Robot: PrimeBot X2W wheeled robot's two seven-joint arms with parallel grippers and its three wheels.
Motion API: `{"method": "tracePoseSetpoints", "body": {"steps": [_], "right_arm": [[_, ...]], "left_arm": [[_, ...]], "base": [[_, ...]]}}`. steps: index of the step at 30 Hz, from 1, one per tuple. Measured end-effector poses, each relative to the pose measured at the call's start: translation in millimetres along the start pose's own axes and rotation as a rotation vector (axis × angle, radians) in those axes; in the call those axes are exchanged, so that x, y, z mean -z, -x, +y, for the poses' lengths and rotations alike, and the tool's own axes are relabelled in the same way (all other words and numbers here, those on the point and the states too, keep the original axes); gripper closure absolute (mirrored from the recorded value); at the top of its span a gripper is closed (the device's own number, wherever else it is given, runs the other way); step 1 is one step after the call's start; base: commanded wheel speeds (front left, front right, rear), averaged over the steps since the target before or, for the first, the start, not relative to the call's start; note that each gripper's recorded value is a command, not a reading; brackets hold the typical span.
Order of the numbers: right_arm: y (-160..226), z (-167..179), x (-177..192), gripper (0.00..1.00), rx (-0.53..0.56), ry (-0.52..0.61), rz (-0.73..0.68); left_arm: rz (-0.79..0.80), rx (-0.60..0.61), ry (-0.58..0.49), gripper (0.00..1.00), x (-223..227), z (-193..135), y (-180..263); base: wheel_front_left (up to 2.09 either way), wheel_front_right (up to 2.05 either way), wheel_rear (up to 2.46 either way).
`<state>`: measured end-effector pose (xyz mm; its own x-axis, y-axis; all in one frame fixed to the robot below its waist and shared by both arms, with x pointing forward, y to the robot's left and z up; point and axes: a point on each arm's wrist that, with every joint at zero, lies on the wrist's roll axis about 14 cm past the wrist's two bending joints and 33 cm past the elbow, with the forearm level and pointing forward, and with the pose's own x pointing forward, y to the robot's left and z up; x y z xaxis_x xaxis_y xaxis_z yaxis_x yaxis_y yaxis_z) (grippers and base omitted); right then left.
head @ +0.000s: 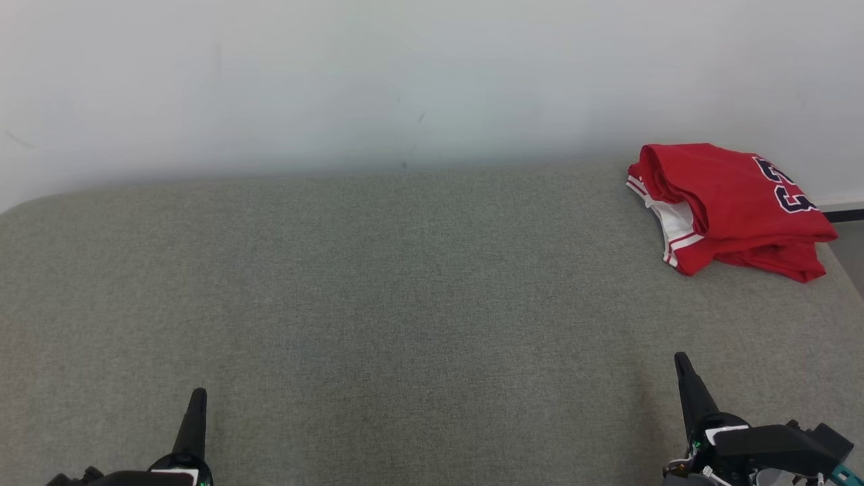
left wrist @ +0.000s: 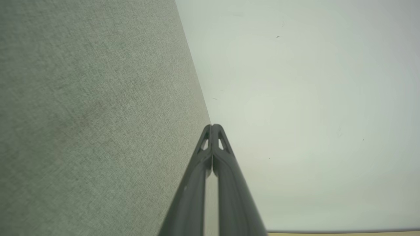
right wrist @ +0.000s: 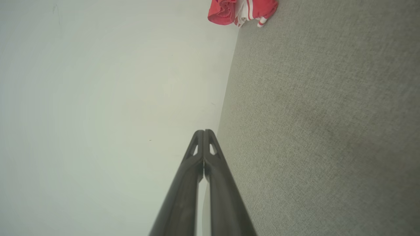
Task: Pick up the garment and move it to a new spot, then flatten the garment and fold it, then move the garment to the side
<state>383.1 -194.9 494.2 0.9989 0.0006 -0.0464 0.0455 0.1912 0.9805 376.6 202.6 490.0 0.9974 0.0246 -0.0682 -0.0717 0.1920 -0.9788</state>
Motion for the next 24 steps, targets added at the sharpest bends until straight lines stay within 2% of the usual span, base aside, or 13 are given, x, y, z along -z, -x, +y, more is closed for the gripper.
{"method": "tracePoseSetpoints", "body": {"steps": [24], "right_arm": [[-4, 9, -7, 1.0, -0.037, -0.18, -0.005]], "left_arm": [[0.02, 0.058, 0.186, 1.0, 1, -15, -10]], "base": [[0.0, 0.0, 0.0]]}}
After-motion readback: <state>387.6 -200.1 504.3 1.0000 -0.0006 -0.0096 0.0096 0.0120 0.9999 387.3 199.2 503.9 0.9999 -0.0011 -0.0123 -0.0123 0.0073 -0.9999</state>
